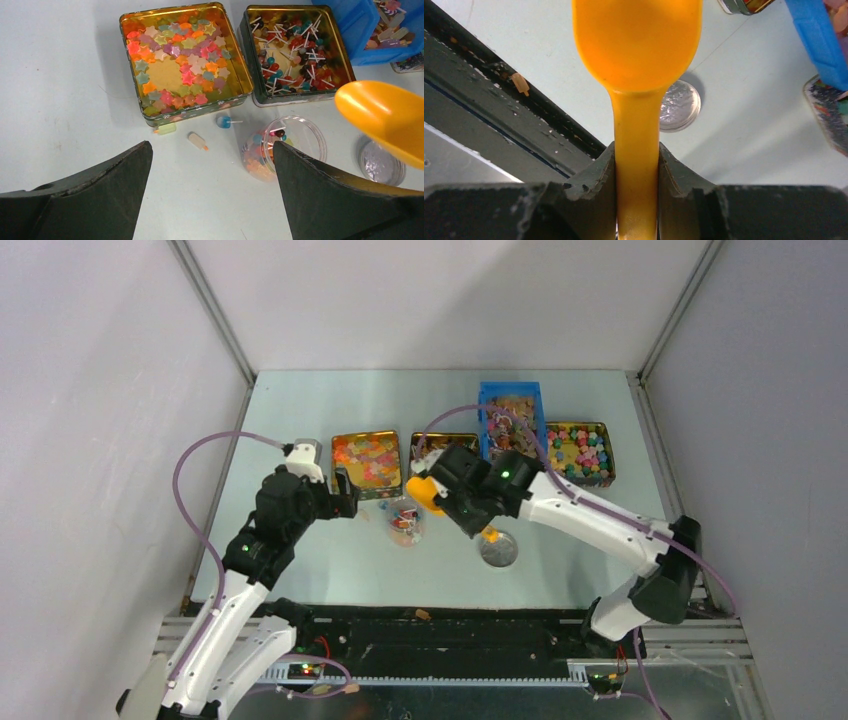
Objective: Pack the candies
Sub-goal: Place the fake candies in the packing bottle.
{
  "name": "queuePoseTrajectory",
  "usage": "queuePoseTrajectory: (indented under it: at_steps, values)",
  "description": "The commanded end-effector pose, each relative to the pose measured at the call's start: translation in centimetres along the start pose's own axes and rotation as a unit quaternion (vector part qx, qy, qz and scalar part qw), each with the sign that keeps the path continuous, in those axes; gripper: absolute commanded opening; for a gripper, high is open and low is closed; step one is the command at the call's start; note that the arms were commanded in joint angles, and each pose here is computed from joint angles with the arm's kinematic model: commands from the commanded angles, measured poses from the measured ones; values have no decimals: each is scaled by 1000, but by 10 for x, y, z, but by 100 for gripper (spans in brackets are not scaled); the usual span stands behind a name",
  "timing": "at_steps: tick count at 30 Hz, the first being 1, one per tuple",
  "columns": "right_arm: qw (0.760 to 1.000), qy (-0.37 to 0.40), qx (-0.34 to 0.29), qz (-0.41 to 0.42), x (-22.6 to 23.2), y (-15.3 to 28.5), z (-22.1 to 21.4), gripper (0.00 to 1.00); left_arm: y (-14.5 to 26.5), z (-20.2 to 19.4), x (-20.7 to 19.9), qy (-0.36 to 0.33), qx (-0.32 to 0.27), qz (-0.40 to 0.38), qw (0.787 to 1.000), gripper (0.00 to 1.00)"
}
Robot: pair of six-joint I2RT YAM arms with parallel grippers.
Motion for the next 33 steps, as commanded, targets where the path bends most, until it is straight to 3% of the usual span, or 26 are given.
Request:
queuePoseTrajectory:
  at_steps: [1, 10, 33]
  values:
    - [991, -73, -78, 78, 0, 21, 17, 0, 3, 14, -1, -9, -21, -2, 1000, 98]
    - [973, -159, -120, 115, -31, 33, 11, 0, 3, 13, -1, -10, -20, -2, 1000, 98]
    - [965, -214, -126, 90, -51, 14, -8, 0, 3, 14, -2, -12, -20, -3, 1000, 98]
Point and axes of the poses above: each gripper's point midway between its finger pads, its own y axis back along the fingers, its own x axis along the line the jaws close on, z = x × y, the point moved 1 cm from there along y, back along the fingers, and after that the axes turned 12 degrees about -y, right-handed, at the moved point
